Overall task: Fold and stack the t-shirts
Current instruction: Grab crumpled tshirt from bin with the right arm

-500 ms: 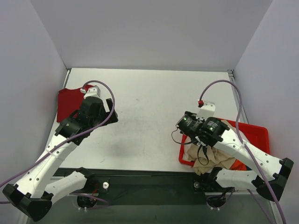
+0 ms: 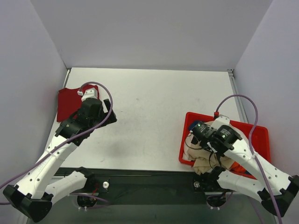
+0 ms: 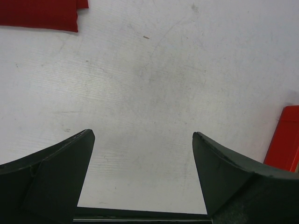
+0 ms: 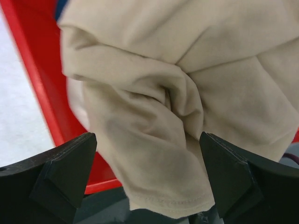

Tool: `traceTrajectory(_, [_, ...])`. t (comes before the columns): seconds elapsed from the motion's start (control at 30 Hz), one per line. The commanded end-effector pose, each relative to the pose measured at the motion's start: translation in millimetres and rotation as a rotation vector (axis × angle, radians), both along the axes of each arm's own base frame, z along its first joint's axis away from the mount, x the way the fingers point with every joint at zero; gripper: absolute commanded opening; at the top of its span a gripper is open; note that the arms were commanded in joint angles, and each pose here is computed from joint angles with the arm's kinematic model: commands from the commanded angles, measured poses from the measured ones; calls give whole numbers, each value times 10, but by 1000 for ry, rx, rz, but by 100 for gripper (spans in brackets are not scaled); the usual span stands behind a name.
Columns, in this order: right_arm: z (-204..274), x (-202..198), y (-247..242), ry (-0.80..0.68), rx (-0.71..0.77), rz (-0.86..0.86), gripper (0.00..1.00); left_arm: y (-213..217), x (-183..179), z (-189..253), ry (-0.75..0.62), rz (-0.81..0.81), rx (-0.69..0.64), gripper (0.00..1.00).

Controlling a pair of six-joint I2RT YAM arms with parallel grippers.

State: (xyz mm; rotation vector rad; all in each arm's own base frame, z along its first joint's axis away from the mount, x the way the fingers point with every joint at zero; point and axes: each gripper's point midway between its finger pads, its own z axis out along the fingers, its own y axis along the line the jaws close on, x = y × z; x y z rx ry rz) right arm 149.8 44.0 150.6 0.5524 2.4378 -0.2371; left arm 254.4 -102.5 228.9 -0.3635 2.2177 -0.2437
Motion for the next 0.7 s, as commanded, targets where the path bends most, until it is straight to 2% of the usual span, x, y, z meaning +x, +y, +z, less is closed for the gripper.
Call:
traceTrajectory(0.0, [-223, -251, -146, 195, -98, -49, 100, -16, -6, 34, -9, 3, -30, 97])
traceTrajectory(0.1, [-263, -300, -160, 241, -115, -60, 89, 1, -6, 44, -13, 3, -25, 97])
traceTrajectory(0.13, [-251, -297, -153, 238, -110, -58, 79, 6, 2, 49, -15, 4, -23, 97])
traceTrajectory(0.2, [-212, -287, -150, 215, -88, -61, 65, 15, 7, 57, -18, -1, -14, 97])
traceTrajectory(0.23, [-188, -282, -149, 205, -76, -65, 46, 19, 11, 59, -20, -2, -11, 97])
traceTrajectory(0.33, [3, -223, -147, 152, -27, -68, 6, 38, 24, 79, -24, -1, -3, 97])
traceTrajectory(0.4, [347, -74, -140, 61, 4, -69, 0, 56, 36, 99, -30, 0, 3, 97])
traceTrajectory(0.47, [679, 27, -177, -8, -1, -63, 0, 72, 52, 119, -39, 4, 4, 97])
traceTrajectory(0.53, [1272, 258, -183, -151, -7, -36, 0, 86, 76, 146, -48, 6, 5, 97])
traceTrajectory(0.57, [1433, 369, -153, -175, -29, -18, 0, 96, 87, 153, -52, 4, 12, 97])
traceTrajectory(0.6, [1867, 464, -145, -282, -1, 4, 0, 102, 102, 184, -60, 4, 12, 97])
traceTrajectory(0.67, [2257, 609, -146, -380, -22, 27, 0, 128, 117, 205, -63, 9, 20, 97])
